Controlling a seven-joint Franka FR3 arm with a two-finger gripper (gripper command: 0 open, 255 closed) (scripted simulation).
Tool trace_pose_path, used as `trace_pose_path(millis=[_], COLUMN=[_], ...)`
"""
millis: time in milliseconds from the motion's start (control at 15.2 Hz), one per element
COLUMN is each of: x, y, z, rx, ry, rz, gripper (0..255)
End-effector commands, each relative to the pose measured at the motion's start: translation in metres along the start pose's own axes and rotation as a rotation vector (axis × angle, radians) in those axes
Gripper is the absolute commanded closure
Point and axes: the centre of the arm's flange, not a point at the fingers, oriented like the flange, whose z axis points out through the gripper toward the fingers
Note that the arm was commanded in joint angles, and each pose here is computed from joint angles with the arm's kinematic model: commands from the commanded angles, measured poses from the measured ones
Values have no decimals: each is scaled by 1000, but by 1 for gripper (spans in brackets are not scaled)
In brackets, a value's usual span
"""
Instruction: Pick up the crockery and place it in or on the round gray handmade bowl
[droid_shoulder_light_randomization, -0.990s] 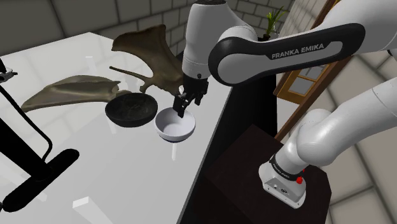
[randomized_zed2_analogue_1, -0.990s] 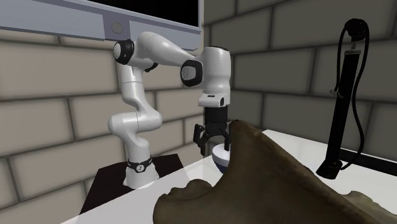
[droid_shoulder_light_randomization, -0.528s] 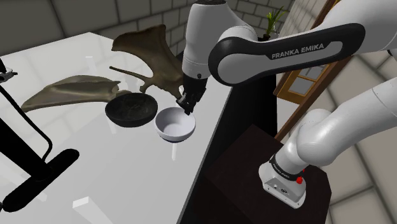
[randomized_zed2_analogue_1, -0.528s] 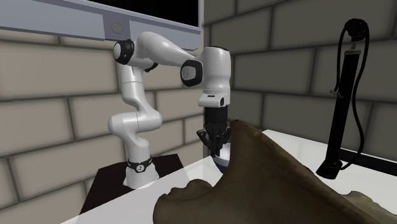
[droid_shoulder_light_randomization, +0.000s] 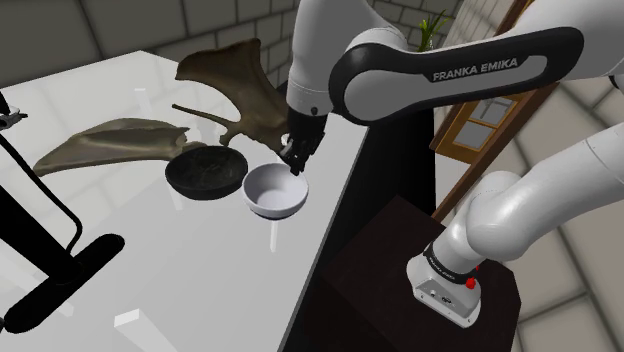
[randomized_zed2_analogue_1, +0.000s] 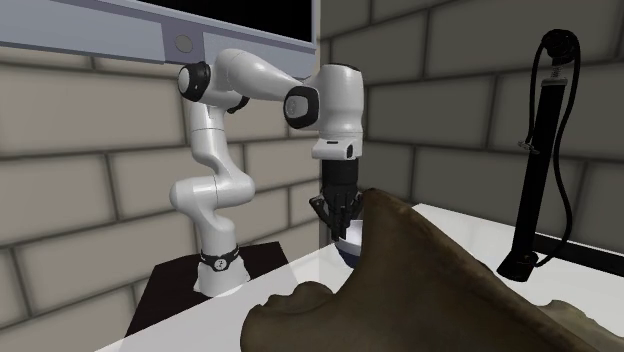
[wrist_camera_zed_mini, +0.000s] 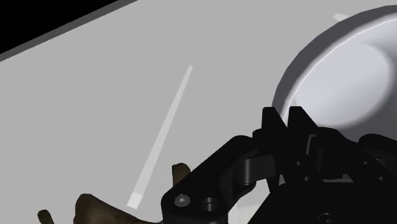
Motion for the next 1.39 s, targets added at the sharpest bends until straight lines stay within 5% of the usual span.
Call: trace_pose_path(millis=[0, 1320], x=[-1, 5], y=[0, 3], z=[-10, -116], rx=[0, 0], ry=[0, 0], rz=[0, 0], gripper=[255, 255])
